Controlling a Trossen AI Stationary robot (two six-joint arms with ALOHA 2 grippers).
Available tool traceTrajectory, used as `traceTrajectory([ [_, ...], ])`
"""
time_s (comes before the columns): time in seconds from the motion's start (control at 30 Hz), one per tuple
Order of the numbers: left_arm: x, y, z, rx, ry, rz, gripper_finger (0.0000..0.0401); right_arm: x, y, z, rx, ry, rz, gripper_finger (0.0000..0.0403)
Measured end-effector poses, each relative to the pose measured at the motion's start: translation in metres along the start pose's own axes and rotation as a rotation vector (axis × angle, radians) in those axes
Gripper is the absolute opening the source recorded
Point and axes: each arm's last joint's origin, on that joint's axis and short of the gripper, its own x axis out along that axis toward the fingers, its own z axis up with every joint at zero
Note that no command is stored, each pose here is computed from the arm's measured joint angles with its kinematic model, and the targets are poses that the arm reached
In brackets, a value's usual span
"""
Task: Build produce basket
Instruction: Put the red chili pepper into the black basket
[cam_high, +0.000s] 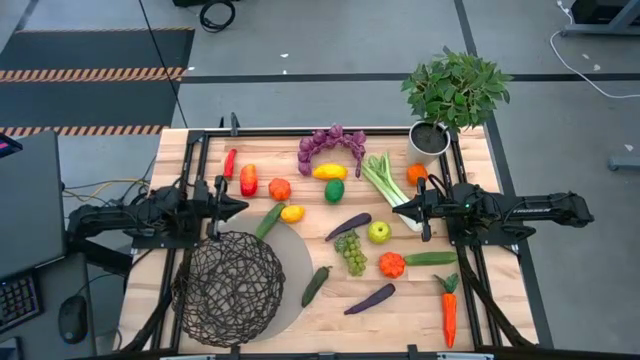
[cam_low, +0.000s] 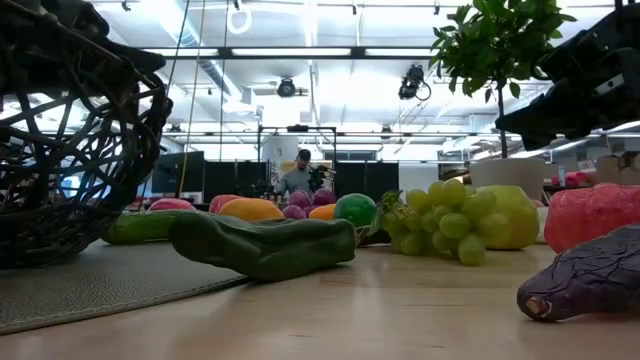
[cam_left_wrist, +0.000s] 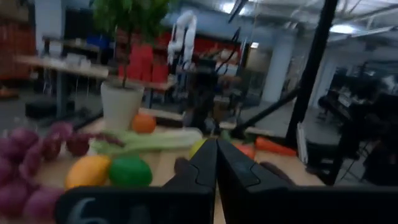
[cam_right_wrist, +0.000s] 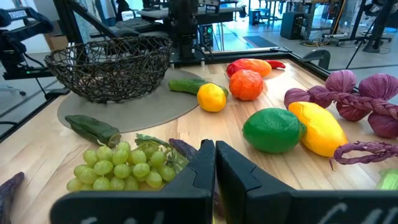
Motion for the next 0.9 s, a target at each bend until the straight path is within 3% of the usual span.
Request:
traceTrajectory([
  [0.27,0.007,-0.010,0.050,-0.045,0.270,0.065,0.0011,0.000,0.000,0.002,-0.049,-0.023,-0.001,0.0019],
  [0.4,0.022,-0.016,0.080,-0.075,0.342,0.089,0.0011,0.000,0.000,0.004,-0.056,-0.046,-0.010,0.0019],
  [0.67,0.059,-0.028,0.141,-0.005,0.281,0.070,0.0011,-0.008,-0.006,0.036,0.347,-0.412,-0.168,0.0019],
  [0.8,0.075,-0.029,0.167,-0.002,0.274,0.100,0.0011,-0.015,-0.006,0.062,0.368,-0.490,-0.163,0.0019],
  [0.9,0.085,-0.022,0.181,-0.034,0.303,0.208,0.0011,-0.020,-0.003,0.092,0.317,-0.529,-0.122,0.0019],
])
